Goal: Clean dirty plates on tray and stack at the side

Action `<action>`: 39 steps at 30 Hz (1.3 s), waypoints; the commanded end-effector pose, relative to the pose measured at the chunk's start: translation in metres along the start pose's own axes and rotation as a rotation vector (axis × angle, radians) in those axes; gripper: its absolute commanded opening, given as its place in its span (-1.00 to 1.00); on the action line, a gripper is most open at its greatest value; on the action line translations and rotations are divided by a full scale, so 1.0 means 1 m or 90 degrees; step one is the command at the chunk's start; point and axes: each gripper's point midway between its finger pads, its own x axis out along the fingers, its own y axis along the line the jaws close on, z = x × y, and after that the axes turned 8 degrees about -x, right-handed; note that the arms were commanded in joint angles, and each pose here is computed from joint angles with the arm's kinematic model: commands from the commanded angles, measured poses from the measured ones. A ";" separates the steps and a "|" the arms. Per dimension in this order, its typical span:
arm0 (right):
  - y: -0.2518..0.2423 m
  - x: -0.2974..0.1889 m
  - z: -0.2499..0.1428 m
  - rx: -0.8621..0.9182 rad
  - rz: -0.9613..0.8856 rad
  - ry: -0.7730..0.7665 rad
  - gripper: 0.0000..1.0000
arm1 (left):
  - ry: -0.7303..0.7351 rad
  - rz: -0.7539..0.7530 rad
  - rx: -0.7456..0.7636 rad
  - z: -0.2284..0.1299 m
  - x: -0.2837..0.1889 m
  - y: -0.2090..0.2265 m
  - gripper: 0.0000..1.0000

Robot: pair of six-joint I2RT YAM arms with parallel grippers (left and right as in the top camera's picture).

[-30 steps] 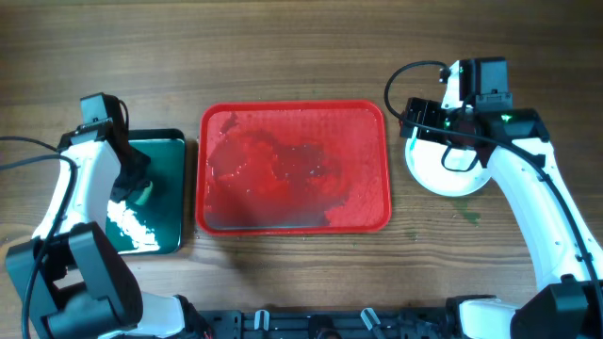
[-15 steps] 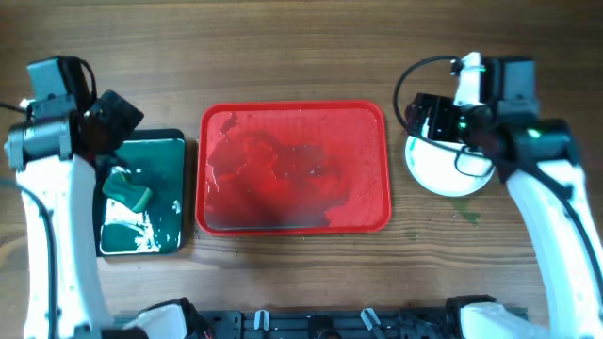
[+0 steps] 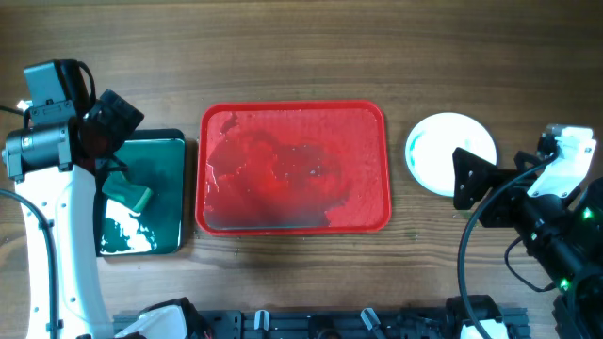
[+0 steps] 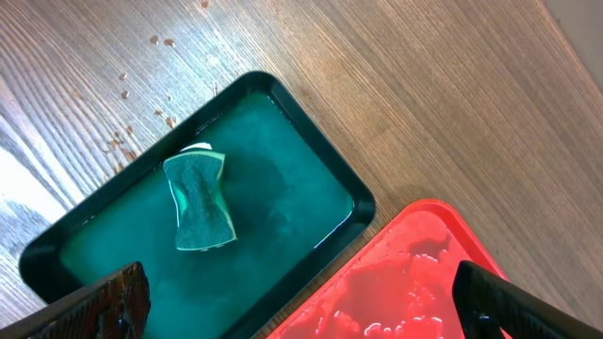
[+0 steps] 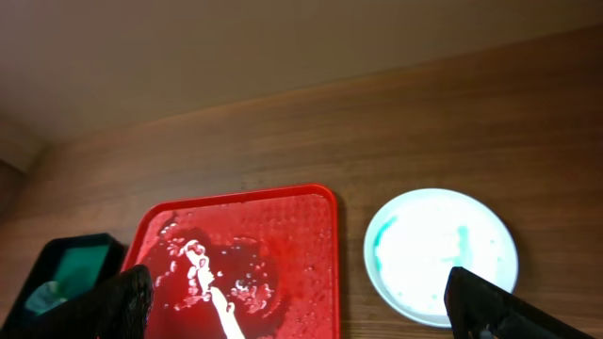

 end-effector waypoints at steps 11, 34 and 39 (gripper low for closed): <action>-0.019 0.067 -0.056 -0.114 0.004 -0.281 0.99 | 0.003 -0.007 0.007 -0.001 0.000 -0.003 1.00; -0.036 0.111 -0.144 -0.099 0.009 -0.310 0.99 | 0.003 -0.007 0.007 -0.001 0.000 -0.003 1.00; -0.036 0.111 -0.144 -0.099 0.009 -0.310 1.00 | 0.003 -0.007 0.007 -0.001 0.000 -0.003 1.00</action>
